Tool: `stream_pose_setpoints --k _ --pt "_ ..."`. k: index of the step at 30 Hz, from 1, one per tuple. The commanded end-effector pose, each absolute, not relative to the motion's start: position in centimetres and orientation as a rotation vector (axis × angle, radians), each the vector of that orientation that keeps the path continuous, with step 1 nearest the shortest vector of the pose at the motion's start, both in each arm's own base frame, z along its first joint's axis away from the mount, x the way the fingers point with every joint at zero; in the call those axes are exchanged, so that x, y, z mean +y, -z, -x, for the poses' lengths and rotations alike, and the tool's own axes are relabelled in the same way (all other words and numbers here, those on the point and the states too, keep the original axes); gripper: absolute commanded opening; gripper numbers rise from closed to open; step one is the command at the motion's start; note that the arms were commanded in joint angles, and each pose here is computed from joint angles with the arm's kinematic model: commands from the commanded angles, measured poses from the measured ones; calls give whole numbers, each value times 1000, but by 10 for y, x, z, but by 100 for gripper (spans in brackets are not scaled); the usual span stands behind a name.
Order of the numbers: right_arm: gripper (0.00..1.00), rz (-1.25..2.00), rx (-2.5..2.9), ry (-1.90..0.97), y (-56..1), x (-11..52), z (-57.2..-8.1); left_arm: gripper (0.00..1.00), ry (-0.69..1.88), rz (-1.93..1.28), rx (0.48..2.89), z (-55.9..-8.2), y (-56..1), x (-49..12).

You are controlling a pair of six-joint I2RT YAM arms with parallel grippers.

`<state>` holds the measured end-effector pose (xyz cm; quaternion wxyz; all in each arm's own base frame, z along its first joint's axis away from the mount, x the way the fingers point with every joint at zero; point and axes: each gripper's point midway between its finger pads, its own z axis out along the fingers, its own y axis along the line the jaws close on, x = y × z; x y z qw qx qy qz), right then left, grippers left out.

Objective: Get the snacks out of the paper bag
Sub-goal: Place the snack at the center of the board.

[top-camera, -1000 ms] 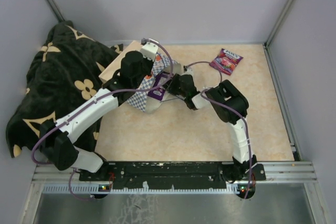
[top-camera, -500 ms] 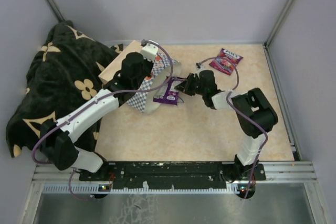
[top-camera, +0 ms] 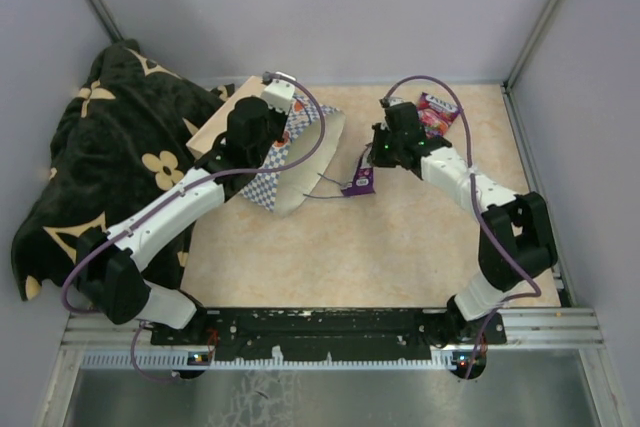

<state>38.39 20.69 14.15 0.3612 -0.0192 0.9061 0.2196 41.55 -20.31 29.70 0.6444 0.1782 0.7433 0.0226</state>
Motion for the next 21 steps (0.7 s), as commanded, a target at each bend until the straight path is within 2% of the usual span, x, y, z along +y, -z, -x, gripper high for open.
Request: stream_pose_setpoints --k 1,6,8,10,11,13,16,17,21 --pt "0 41 2389 -44 -152 134 -392 0 -56 -364 1669 -419 -305 -198" --pt "0 -6 2269 491 -192 79 -391 0 -53 -355 1665 -417 -309 -196" --pt "0 82 2254 681 -197 84 -387 0 -48 -355 1666 -417 -309 -197" --pt "0 171 2297 749 -185 98 -384 0 -42 -353 1670 -418 -309 -198" --pt "5 212 2320 730 -177 108 -384 0 -38 -352 1670 -418 -309 -199" --pt "27 290 2378 596 -157 130 -384 0 -32 -352 1674 -417 -309 -199" --pt "87 324 2366 277 -151 165 -384 0 -30 -349 1678 -416 -310 -198" --pt "98 302 2338 176 -154 172 -386 0 -33 -349 1680 -415 -310 -197" --pt "99 74 2252 -243 -171 174 -399 0 -49 -345 1680 -414 -311 -194"
